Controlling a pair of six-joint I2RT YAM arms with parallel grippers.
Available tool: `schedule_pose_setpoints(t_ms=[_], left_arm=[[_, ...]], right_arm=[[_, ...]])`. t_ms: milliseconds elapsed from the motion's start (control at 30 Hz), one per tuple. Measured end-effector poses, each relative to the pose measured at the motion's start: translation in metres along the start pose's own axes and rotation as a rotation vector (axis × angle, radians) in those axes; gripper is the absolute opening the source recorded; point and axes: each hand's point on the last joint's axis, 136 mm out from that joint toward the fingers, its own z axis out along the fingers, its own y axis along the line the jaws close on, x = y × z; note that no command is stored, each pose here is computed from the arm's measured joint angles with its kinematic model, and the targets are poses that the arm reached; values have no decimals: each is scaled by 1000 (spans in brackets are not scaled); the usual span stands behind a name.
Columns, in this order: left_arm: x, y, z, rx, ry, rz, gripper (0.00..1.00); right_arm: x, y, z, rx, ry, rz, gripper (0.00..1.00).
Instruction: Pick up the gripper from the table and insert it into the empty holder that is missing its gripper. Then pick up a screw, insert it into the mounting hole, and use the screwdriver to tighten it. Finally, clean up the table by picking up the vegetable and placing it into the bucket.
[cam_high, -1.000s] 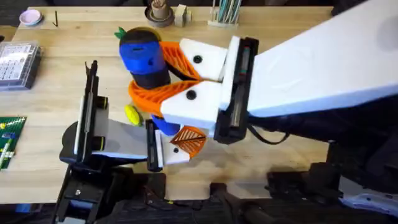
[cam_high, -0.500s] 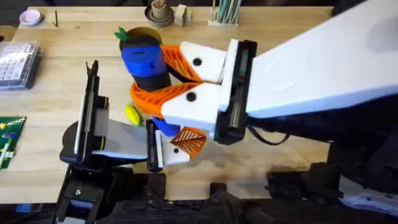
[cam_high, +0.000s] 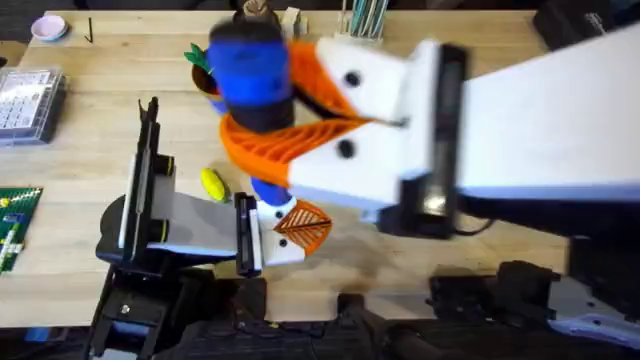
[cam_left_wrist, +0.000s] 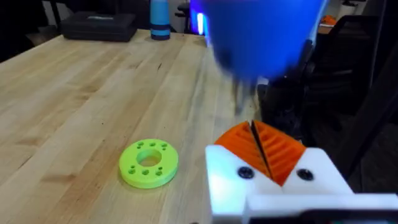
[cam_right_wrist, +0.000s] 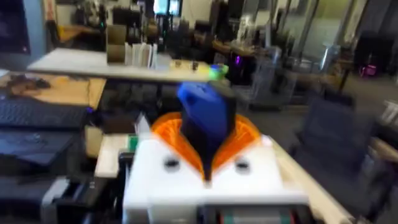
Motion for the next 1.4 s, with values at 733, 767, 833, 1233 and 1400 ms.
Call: schedule_pose_setpoints(t_ms=[733, 767, 833, 1233, 1400], left_arm=[[0, 0, 0, 0, 0, 0, 4], [0, 0, 0, 0, 0, 0, 4], [0, 0, 0, 0, 0, 0, 4], [0, 0, 0, 0, 0, 0, 4], [0, 0, 0, 0, 0, 0, 4]], right_arm=[[107, -158, -34, 463, 401, -217, 20], [115, -168, -38, 483, 425, -211, 20], [131, -187, -48, 526, 471, -201, 20], [245, -284, -144, 664, 836, -202, 19], [276, -304, -173, 658, 952, -240, 19]])
